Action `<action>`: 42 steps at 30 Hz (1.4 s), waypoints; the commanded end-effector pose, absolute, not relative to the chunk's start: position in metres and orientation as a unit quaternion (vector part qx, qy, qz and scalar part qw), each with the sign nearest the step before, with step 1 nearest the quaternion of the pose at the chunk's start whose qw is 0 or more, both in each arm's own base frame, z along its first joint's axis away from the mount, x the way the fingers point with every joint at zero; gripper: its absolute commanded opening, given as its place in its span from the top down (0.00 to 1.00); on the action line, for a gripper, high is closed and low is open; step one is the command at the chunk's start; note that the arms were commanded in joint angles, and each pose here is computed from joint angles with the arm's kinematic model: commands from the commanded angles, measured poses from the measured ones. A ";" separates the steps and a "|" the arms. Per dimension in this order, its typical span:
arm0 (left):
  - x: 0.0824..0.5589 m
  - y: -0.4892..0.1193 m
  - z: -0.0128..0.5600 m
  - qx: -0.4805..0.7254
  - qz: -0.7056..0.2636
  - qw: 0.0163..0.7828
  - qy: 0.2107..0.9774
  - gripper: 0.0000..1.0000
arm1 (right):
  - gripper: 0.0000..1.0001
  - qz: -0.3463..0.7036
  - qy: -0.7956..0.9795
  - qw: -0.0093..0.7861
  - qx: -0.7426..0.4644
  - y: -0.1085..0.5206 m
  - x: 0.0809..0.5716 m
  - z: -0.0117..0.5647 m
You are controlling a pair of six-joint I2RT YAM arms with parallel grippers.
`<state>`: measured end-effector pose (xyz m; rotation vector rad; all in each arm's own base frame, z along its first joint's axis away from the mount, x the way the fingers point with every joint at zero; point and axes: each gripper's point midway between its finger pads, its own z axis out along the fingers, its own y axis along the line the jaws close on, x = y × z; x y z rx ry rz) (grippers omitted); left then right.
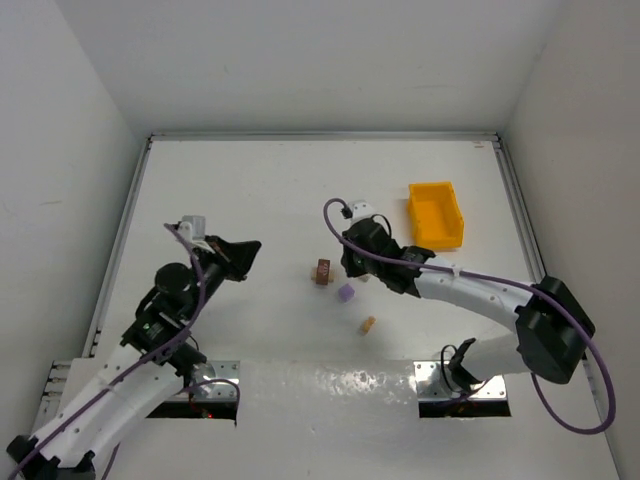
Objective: Build the wood block tower
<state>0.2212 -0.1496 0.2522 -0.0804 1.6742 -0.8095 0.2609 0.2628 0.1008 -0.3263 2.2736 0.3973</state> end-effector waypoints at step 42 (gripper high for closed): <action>0.276 -0.238 0.061 0.009 -0.277 0.461 0.843 1.00 | 1.00 0.293 0.883 0.282 -0.235 0.277 0.255 0.015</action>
